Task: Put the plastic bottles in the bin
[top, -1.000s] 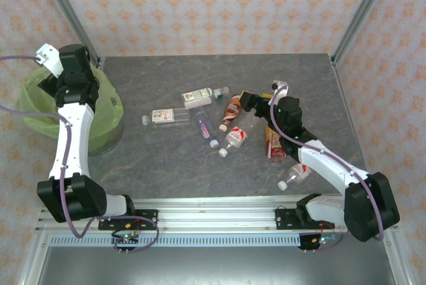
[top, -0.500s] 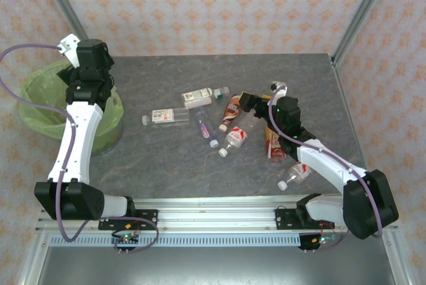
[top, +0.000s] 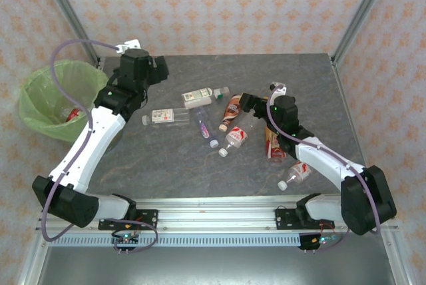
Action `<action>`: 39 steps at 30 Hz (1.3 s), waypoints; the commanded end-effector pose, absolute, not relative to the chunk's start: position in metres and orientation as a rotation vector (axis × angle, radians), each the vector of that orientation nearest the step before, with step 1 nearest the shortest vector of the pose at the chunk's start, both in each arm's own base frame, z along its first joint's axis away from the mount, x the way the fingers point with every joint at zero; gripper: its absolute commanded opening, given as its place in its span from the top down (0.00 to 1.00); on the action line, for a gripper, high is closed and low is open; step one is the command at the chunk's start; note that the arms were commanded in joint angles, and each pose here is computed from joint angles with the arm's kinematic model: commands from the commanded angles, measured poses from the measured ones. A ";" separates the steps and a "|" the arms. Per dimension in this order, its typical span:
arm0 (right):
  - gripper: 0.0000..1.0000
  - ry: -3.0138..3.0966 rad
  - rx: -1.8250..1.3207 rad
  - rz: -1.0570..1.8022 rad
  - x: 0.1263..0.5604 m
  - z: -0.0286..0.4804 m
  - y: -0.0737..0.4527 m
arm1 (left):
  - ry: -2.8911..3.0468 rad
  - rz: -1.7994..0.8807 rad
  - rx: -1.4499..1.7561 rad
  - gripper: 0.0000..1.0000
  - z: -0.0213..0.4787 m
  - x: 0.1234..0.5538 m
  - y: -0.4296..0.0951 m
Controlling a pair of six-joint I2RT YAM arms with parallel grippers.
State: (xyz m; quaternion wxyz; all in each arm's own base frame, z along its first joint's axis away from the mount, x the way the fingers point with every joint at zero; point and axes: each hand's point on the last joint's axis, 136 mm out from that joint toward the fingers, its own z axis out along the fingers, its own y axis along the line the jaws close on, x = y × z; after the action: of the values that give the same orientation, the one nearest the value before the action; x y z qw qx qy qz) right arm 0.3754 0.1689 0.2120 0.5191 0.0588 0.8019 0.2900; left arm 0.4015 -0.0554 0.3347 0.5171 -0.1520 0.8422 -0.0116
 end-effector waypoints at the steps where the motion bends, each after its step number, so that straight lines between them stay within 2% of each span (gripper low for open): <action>1: 0.01 1.914 0.172 0.697 0.379 0.221 0.169 | 2.169 -0.122 -0.413 0.00 0.297 0.389 -0.069; 9: 0.01 1.934 0.198 0.690 0.380 0.214 0.168 | 2.141 -0.400 -0.928 0.00 0.230 0.364 -0.078; 13: 0.01 1.944 0.225 0.690 0.380 0.209 0.166 | 2.026 -0.406 -1.277 0.00 0.203 0.344 -0.066; 19: 0.01 1.951 0.242 0.683 0.377 0.208 0.162 | 2.023 -0.388 -1.470 0.00 0.172 0.336 -0.069; 29: 0.01 1.969 0.247 0.606 0.371 0.204 0.151 | 2.027 -0.252 -1.582 0.00 0.147 0.338 -0.069; 39: 0.01 1.995 0.213 0.611 0.375 0.203 0.157 | 2.135 -0.139 -1.603 0.00 0.117 0.365 -0.086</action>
State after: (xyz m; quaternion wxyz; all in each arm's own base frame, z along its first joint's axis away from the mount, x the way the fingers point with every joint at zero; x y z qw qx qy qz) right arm 0.3706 0.1529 0.1918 0.4923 0.1000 0.8263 0.2546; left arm 0.3663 -0.0892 0.1139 0.2331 -0.5767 0.7794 -0.0751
